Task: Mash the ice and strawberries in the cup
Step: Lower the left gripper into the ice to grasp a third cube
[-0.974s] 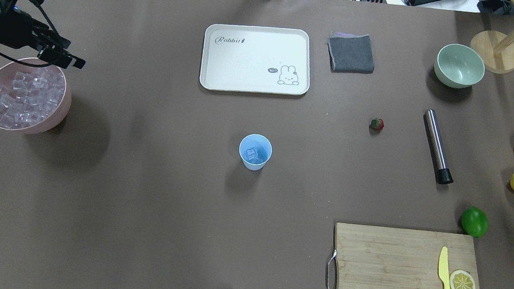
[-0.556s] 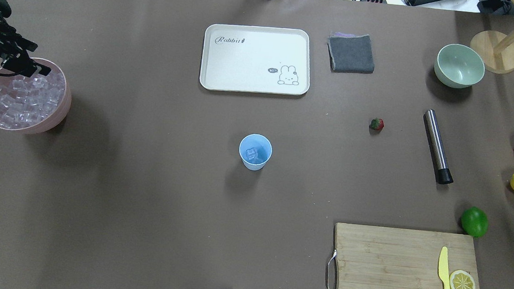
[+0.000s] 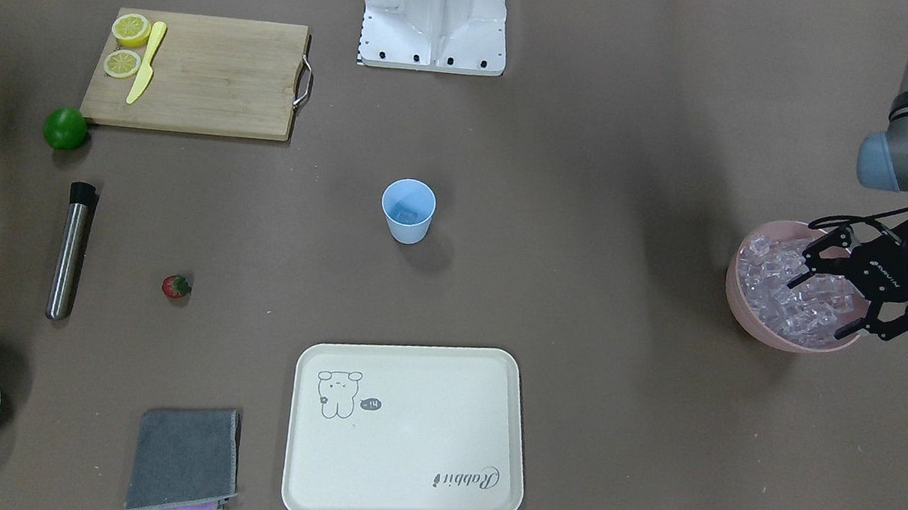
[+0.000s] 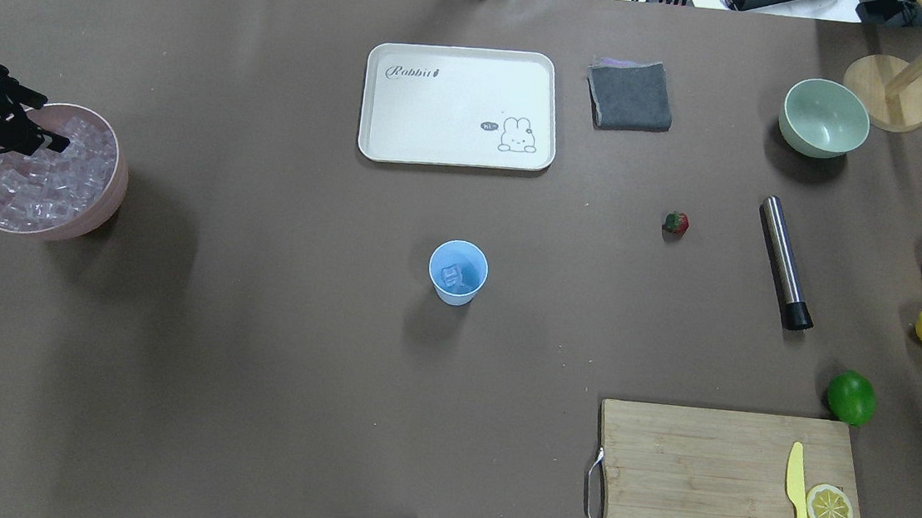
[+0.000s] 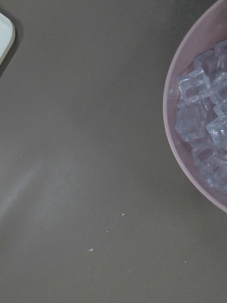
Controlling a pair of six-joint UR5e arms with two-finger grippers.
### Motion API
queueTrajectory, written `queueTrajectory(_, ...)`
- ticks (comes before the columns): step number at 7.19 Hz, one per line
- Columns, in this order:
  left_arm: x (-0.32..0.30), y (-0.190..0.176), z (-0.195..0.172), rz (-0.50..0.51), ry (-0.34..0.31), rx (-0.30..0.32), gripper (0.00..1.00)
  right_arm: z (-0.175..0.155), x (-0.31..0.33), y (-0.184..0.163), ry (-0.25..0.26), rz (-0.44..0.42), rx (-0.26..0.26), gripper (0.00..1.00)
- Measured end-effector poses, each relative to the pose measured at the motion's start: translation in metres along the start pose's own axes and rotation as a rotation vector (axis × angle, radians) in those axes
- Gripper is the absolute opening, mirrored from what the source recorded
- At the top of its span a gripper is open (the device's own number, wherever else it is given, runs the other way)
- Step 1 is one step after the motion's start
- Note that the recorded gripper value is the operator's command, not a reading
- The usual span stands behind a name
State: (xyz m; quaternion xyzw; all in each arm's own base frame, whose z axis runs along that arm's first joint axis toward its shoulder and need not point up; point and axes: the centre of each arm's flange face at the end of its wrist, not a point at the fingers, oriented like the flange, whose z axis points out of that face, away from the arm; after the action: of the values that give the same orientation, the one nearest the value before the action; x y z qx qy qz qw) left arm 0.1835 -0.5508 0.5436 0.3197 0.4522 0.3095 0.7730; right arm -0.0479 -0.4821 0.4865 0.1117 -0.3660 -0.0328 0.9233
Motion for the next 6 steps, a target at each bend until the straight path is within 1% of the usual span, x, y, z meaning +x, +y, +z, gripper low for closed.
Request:
queueTrajectory(3, 0.003, 0.017, 0.009, 0.058, 0.013, -0.028, 0.92, 0.001, 0.002, 0.002, 0.004, 0.003, -0.002, 1.00)
queueTrajectory(5, 0.013, 0.020, 0.022, 0.077, 0.032, -0.046, 0.91, 0.002, 0.003, 0.003, 0.005, 0.005, -0.004, 1.00)
queueTrajectory(6, 0.017, 0.020, 0.027, 0.083, 0.042, -0.050, 0.89, 0.002, 0.003, 0.003, 0.005, 0.006, -0.004, 1.00)
